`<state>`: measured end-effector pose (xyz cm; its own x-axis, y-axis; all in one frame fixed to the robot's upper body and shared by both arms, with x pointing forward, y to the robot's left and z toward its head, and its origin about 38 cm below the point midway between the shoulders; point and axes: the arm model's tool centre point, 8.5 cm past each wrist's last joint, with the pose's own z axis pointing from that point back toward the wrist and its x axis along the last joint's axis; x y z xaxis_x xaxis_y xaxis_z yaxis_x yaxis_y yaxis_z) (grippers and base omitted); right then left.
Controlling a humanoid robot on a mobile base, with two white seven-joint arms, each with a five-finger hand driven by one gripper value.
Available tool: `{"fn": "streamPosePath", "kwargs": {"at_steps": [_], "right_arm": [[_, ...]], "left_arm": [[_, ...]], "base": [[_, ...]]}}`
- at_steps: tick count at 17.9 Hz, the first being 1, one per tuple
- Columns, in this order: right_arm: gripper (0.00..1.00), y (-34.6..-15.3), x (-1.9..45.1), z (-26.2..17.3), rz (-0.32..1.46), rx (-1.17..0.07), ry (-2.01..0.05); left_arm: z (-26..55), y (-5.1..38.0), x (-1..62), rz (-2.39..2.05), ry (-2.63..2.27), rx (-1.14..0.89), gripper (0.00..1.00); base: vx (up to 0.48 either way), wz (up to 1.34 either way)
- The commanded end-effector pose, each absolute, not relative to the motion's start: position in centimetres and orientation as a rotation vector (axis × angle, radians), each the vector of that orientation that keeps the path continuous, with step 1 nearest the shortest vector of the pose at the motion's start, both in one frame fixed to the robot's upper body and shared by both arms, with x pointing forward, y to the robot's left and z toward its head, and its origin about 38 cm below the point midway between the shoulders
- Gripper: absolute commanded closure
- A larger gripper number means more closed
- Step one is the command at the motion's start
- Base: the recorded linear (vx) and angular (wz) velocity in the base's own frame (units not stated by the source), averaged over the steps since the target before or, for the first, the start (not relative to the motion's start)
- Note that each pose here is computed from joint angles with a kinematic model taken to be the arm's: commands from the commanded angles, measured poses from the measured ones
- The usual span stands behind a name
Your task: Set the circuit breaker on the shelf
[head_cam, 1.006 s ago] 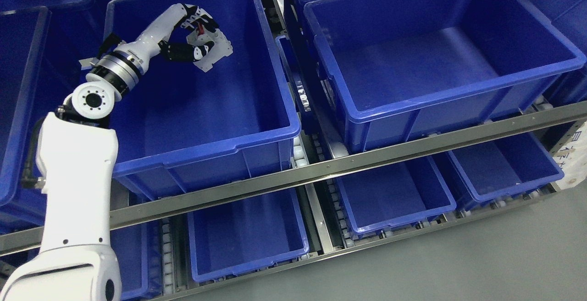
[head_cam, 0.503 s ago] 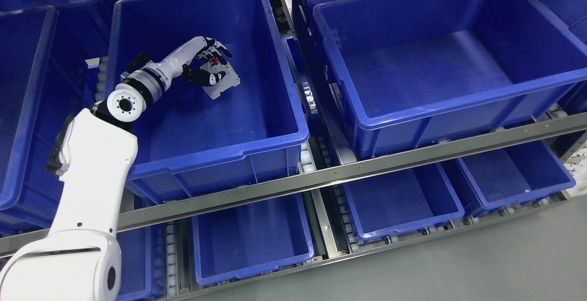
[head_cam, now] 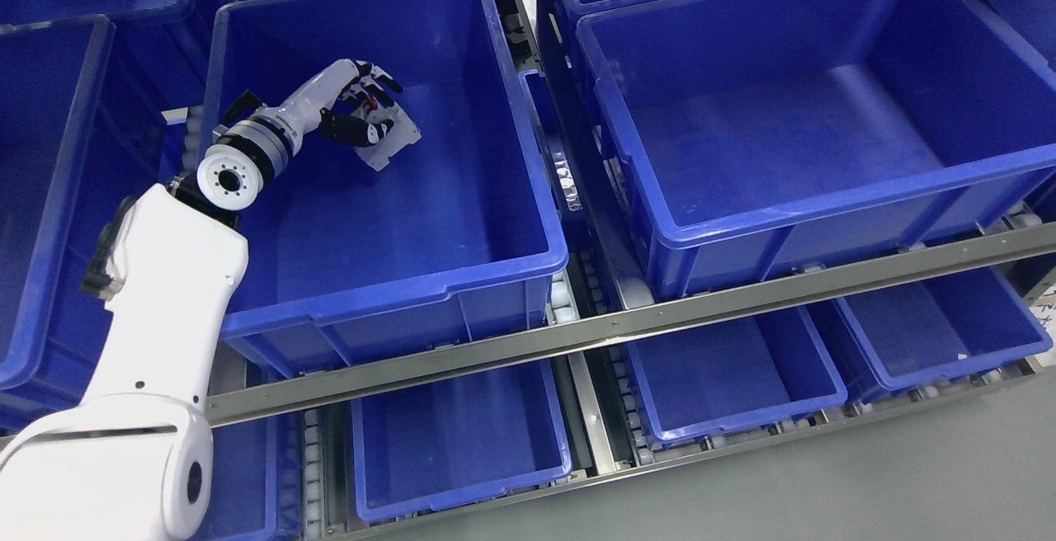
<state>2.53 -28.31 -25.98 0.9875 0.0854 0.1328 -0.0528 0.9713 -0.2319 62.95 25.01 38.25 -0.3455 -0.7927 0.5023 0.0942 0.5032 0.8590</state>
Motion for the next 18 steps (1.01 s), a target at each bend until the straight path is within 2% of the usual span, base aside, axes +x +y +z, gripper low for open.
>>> {"fn": "streamPosePath", "kwargs": {"at_steps": [1,6,8,10,12,15,18], "right_arm": [[0.0,-29.3,1.9,-25.9,0.094,-0.247,-0.077],[0.0,-29.3,1.9,-25.9,0.094,-0.247,-0.077],[0.0,-29.3,1.9,-25.9,0.094,-0.247,-0.077],[0.0,-29.3,1.9,-25.9,0.094,-0.247,-0.077],[0.0,-29.3,1.9,-25.9,0.094,-0.247,-0.077],[0.0,-29.3,1.9,-25.9,0.094,-0.247,-0.077],[0.0,-29.3,1.9,-25.9,0.094,-0.247,-0.077]], "left_arm": [[41.4,26.8,62.4,-0.864,-1.803,0.579,0.0],[40.9,27.5,62.3,-0.773,-1.84,0.524,0.0],[42.3,27.6,62.0,-0.602,-1.954,0.397,0.0],[44.3,28.2,61.3,-0.252,-2.133,0.196,0.0],[44.8,29.8,60.7,0.007,-2.215,0.109,0.0],[44.8,30.8,58.4,0.179,-2.31,0.101,0.0],[43.4,32.3,54.4,0.163,-2.333,0.192,0.0]], "base": [[0.026,0.0],[0.013,0.0],[0.0,0.0],[0.0,0.0],[0.0,0.0],[-0.039,0.0],[-0.119,-0.02]]}}
